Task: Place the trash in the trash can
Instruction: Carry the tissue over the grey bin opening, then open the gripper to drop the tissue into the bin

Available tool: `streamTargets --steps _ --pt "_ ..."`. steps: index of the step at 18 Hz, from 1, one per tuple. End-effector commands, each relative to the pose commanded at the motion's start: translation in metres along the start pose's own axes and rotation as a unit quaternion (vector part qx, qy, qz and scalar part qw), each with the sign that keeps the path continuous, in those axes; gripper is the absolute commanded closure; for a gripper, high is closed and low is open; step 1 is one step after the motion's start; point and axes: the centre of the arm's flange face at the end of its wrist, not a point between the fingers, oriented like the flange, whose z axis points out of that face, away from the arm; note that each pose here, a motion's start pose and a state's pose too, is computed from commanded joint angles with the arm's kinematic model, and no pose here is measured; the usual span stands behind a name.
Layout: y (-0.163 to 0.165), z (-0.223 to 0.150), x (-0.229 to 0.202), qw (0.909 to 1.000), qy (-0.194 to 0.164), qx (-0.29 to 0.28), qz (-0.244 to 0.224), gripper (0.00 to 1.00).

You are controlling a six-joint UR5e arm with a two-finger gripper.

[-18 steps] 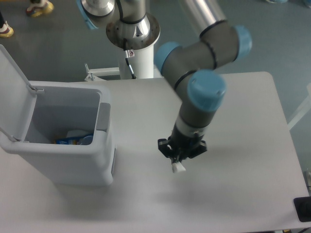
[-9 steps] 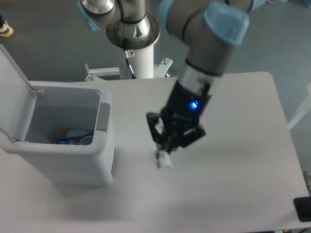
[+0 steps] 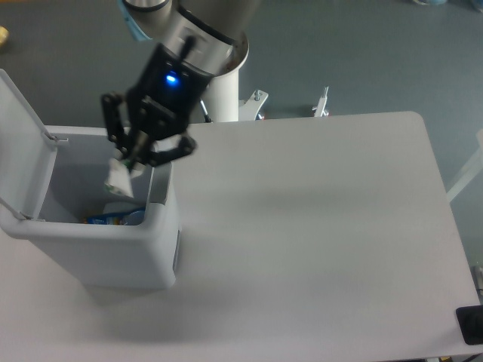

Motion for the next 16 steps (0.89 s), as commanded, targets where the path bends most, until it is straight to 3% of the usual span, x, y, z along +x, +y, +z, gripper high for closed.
streamTargets --steps 7,11,13,16 --pt "-0.001 0.008 -0.013 0.9998 -0.012 0.013 -0.001 0.00" --pt "0.014 0.002 -0.059 0.9988 -0.033 0.012 -0.033 0.00" --pt "0.035 -0.005 -0.104 0.9962 -0.061 -0.002 -0.062 0.00" --pt "0.072 -0.026 -0.175 0.9858 -0.136 -0.029 -0.094 0.00"
